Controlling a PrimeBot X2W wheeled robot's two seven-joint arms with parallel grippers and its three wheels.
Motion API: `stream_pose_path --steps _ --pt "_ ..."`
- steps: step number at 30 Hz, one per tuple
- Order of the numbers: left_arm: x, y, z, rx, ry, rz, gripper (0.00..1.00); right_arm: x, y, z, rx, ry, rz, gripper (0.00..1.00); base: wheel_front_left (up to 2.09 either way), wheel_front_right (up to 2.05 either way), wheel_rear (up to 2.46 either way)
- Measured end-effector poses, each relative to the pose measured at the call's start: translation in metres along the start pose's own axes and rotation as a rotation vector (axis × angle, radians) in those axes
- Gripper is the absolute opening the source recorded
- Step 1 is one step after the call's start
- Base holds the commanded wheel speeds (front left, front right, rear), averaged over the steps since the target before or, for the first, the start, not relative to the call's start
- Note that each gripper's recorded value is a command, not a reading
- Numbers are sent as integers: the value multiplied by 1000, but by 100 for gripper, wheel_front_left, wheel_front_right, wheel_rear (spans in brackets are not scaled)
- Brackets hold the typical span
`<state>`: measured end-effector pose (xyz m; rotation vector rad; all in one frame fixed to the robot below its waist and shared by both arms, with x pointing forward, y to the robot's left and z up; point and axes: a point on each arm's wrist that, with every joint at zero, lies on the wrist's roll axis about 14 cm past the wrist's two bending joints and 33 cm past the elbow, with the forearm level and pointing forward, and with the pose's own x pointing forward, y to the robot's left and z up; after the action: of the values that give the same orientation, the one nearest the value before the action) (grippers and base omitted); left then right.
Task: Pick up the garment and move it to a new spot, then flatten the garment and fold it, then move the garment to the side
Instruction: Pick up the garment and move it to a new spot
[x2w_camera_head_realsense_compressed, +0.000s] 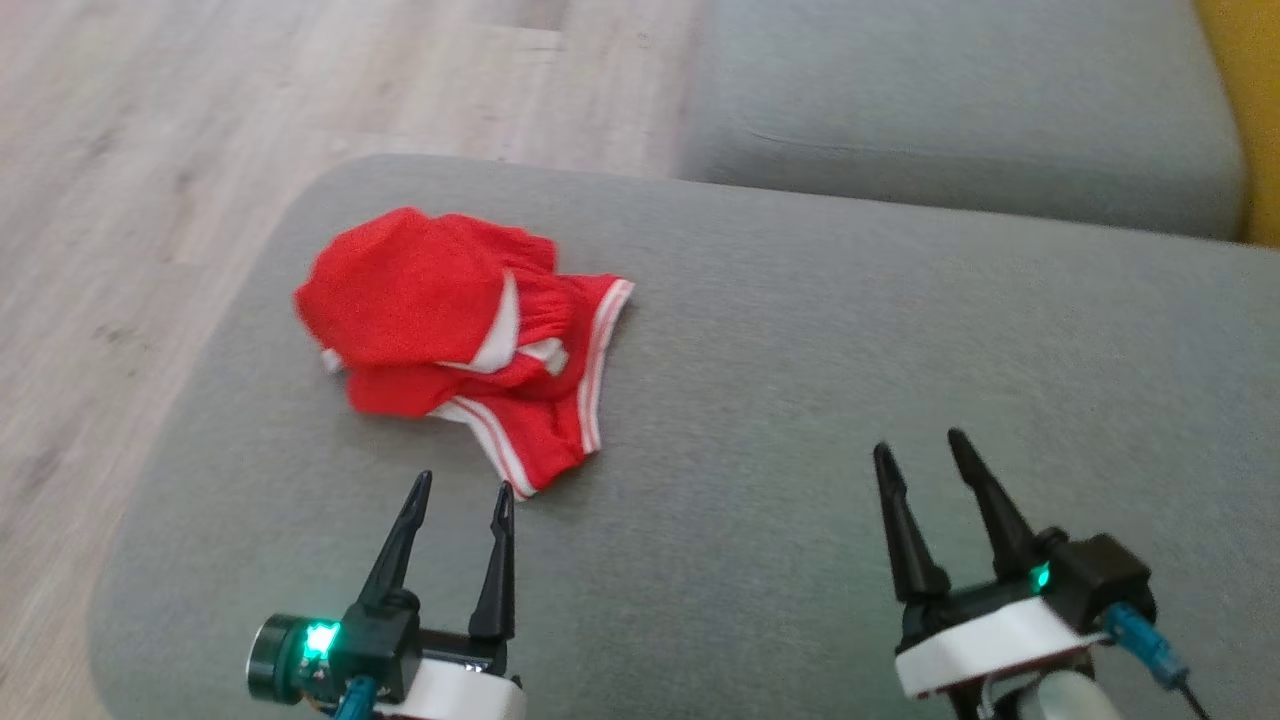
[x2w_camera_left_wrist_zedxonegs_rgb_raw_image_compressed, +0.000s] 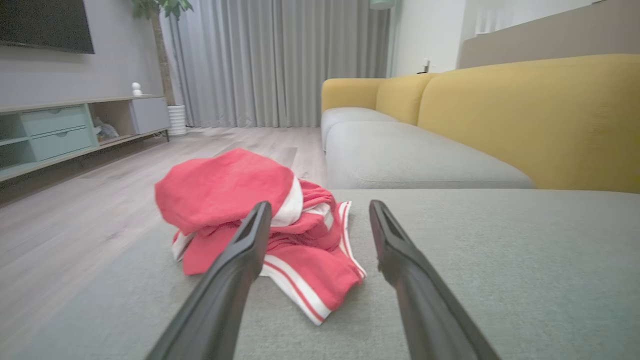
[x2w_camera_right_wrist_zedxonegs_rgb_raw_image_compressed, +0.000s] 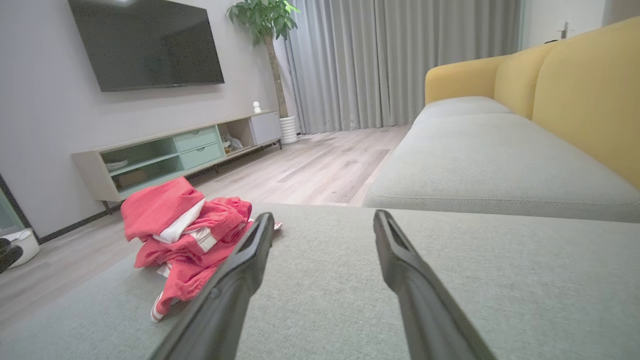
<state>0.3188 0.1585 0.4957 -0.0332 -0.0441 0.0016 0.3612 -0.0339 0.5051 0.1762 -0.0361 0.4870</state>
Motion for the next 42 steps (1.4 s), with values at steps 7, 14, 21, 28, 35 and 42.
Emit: stream_pose_path --steps 7,14,21,28,35,42 --pt "-20 32 3 6 -11 112 100 8 39 -11 15 37 126 100 0 0 0" --pt "-44 57 -2 2 1 209 100 18 70 -14 22 47 225 100 0 0 0" --pt "-51 65 -2 8 0 240 100 20 80 -16 23 53 260 100 0 0 0" --pt "-35 60 -1 71 10 141 100 18 72 -21 43 67 234 100 0 0 0" --pt "55 64 59 225 -49 -49 100 26 50 -28 51 74 175 100 0 0 0" --pt "122 51 36 293 244 -199 100 41 26 -26 51 54 121 100 0 0 0"
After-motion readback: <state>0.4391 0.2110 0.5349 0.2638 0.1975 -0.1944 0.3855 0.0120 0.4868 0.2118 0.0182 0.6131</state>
